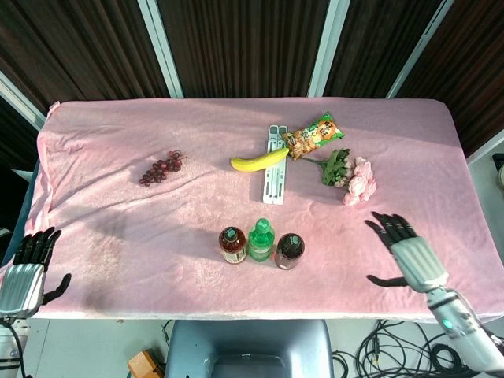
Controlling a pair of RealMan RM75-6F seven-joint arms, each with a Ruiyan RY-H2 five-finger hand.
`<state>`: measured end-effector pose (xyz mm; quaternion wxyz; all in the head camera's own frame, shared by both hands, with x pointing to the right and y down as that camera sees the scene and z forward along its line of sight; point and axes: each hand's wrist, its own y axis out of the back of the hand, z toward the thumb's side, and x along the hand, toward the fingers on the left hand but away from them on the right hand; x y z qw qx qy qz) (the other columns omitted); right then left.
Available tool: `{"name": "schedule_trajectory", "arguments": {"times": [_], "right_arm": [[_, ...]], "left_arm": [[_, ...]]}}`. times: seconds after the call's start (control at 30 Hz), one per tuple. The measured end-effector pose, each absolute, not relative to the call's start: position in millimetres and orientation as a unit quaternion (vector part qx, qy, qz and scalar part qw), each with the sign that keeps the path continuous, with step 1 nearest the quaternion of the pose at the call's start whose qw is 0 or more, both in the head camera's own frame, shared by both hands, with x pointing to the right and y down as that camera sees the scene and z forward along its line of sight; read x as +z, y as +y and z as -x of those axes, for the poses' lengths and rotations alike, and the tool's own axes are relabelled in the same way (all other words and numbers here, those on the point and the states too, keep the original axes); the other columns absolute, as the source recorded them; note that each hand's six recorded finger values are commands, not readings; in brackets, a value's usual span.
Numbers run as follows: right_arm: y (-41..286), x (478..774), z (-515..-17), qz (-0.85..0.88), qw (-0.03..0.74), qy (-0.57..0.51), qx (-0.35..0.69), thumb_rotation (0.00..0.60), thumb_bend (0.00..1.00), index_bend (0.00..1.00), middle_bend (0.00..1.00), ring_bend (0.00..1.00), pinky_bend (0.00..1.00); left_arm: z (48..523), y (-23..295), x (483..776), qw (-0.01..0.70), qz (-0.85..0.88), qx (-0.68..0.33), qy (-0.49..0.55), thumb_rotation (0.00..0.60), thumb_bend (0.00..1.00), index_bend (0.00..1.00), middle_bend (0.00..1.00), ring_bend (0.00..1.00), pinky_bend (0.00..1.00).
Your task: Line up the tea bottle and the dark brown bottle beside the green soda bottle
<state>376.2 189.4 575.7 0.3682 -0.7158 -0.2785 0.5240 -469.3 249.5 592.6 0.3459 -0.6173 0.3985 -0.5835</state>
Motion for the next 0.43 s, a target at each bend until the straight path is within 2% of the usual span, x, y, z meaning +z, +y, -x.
{"name": "schedule_trajectory", "arguments": {"times": [0.17, 0.27, 0.43], "right_arm": [[232, 539, -438, 0.621, 0.373, -0.341, 0.599, 0.600, 0.25, 0.00, 0.00, 0.00, 0.01], [253, 533, -463, 0.583, 0.370, -0.362, 0.626, 0.600, 0.25, 0.00, 0.00, 0.00, 0.01], [260, 535, -472, 0.582, 0.363, -0.369, 0.627, 0.600, 0.25, 0.00, 0.00, 0.00, 0.00]], "left_arm": [[466, 267, 581, 0.353, 0.617, -0.595, 0.375, 0.600, 0.33, 0.00, 0.05, 0.00, 0.00], [456, 276, 578, 0.358, 0.633, -0.589, 0.353, 0.600, 0.33, 0.00, 0.07, 0.00, 0.00], [447, 284, 578, 0.363, 0.645, -0.587, 0.327, 0.600, 0.33, 0.00, 0.07, 0.00, 0.00]]}}
